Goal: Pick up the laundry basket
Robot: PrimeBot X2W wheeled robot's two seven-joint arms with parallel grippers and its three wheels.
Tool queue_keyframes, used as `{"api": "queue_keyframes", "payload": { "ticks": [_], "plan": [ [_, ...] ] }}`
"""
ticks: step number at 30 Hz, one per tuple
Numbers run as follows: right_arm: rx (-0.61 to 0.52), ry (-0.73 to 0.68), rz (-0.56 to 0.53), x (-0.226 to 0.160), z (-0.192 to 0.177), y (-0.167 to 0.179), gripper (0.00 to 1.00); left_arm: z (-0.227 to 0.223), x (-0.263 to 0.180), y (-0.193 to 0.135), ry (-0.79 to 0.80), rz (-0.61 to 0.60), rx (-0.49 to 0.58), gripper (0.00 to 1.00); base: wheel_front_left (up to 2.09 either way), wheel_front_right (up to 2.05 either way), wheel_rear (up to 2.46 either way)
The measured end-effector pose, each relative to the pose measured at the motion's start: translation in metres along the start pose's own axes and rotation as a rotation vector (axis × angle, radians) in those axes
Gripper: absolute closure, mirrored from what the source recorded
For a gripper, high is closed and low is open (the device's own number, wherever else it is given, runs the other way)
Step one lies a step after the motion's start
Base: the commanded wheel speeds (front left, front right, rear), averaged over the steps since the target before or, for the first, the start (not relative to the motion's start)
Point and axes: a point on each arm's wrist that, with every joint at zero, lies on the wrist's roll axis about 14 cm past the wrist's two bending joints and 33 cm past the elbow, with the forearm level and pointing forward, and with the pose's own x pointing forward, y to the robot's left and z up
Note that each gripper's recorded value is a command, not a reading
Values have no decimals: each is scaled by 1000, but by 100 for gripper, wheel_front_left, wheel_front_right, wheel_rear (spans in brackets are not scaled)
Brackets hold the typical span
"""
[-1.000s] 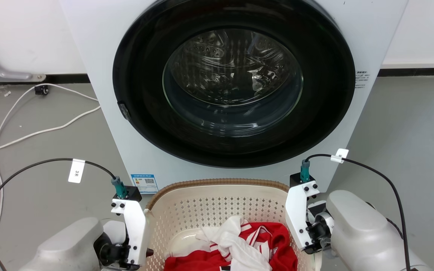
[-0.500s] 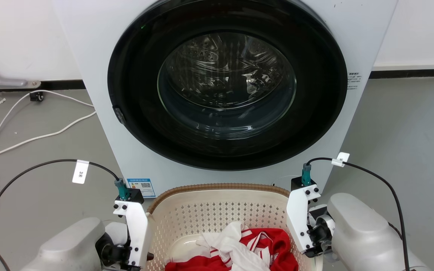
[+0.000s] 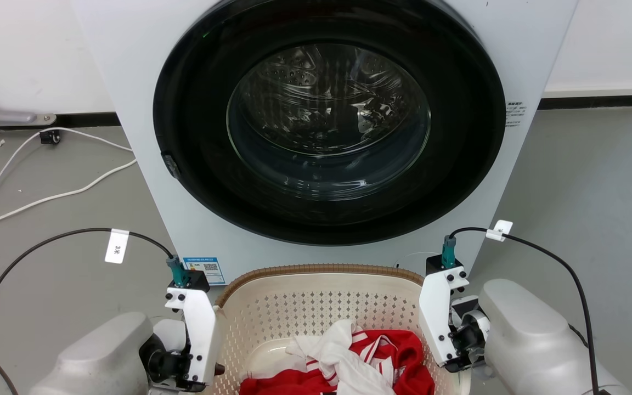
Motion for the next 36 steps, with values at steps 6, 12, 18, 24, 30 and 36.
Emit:
{"api": "queue_keyframes", "payload": {
  "ticks": [6,12,18,24,30,36],
  "plan": [
    [4,3,6,1,0,1,100,0,0,1,3,2,-7,100,0,0,0],
    [0,0,6,0,3,1,100,1,0,2,-1,3,-13,100,0,0,0],
    [-2,-1,12,0,4,3,100,0,-1,5,0,8,-16,100,0,0,0],
    [-2,-7,13,0,5,4,100,0,-1,6,-3,9,-23,100,0,0,0],
    [-2,-12,13,0,7,4,100,0,-2,6,-5,11,-24,100,0,0,0],
    [3,-23,16,0,8,4,100,1,-2,7,-11,13,-31,100,0,0,0]
  ]
}}
